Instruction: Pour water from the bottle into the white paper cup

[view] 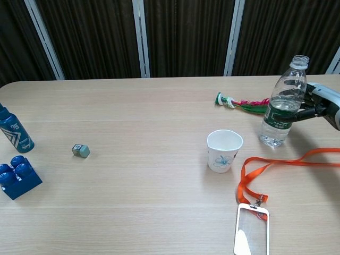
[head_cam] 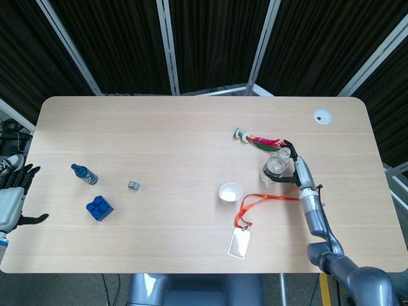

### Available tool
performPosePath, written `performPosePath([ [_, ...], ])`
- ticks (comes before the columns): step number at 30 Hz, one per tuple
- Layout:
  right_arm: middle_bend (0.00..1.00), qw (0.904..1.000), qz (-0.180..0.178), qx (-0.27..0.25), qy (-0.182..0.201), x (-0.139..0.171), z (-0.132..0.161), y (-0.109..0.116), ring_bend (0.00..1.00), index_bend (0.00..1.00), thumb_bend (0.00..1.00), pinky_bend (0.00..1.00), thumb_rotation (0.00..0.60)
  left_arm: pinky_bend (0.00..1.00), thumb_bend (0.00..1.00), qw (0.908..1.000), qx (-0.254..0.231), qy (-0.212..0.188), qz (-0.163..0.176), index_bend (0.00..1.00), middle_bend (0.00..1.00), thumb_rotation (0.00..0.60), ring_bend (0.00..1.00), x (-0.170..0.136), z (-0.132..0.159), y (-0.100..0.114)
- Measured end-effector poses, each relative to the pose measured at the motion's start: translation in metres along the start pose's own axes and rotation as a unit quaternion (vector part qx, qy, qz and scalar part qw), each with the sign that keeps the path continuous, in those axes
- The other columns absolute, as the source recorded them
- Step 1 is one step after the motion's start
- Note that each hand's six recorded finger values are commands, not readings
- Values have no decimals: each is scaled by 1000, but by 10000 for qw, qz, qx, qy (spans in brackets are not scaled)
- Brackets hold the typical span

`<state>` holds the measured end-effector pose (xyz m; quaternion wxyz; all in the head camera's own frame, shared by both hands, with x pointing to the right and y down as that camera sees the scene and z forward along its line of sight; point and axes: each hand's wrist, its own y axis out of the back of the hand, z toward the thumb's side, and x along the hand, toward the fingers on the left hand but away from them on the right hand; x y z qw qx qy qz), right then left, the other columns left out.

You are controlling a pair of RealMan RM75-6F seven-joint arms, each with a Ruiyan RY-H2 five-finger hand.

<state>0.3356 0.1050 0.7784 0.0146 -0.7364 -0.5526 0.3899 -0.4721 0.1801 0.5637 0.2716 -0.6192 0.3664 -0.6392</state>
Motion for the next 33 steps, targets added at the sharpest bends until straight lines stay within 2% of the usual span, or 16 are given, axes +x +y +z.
performPosePath([
  [3, 0, 9992, 248, 306, -59, 3, -3, 6, 0, 0, 0, 0, 600, 0, 43, 10000, -21, -34, 19, 0, 0, 600, 0, -2, 1, 2],
  [6, 0, 9974, 348, 635, -47, 7, -4, 16, 0, 0, 0, 0, 600, 0, 43, 9999, -51, -82, 54, 0, 0, 600, 0, -4, 2, 4],
  [14, 0, 9879, 341, 1513, 63, 24, -3, 43, 0, 0, 0, 0, 600, 0, 44, 9994, -152, -251, 158, 0, 0, 600, 0, -13, 5, 12],
  [17, 0, 9800, 238, 1967, 174, 37, -1, 55, 0, 0, 0, 0, 600, 0, 44, 9992, -209, -245, 251, 0, 0, 600, 0, -15, 2, 17],
  [21, 0, 9641, -35, 2639, 301, 62, 1, 76, 0, 0, 0, 0, 600, 0, 43, 9987, -240, -149, 415, 0, 0, 600, 0, -14, -4, 24],
  [23, 0, 9588, -181, 2815, 327, 76, 2, 83, 0, 0, 0, 0, 600, 0, 43, 9983, -247, -137, 508, 0, 0, 600, 0, -14, -5, 27],
  [29, 0, 9546, -575, 2894, 407, 129, 22, 96, 0, 0, 0, 0, 600, 0, 43, 9974, -220, -262, 631, 0, 0, 600, 0, -19, -2, 28],
  [33, 0, 9574, -799, 2743, 427, 161, 43, 100, 0, 0, 0, 0, 600, 0, 43, 9970, -152, -410, 633, 0, 0, 600, 0, -24, 3, 26],
])
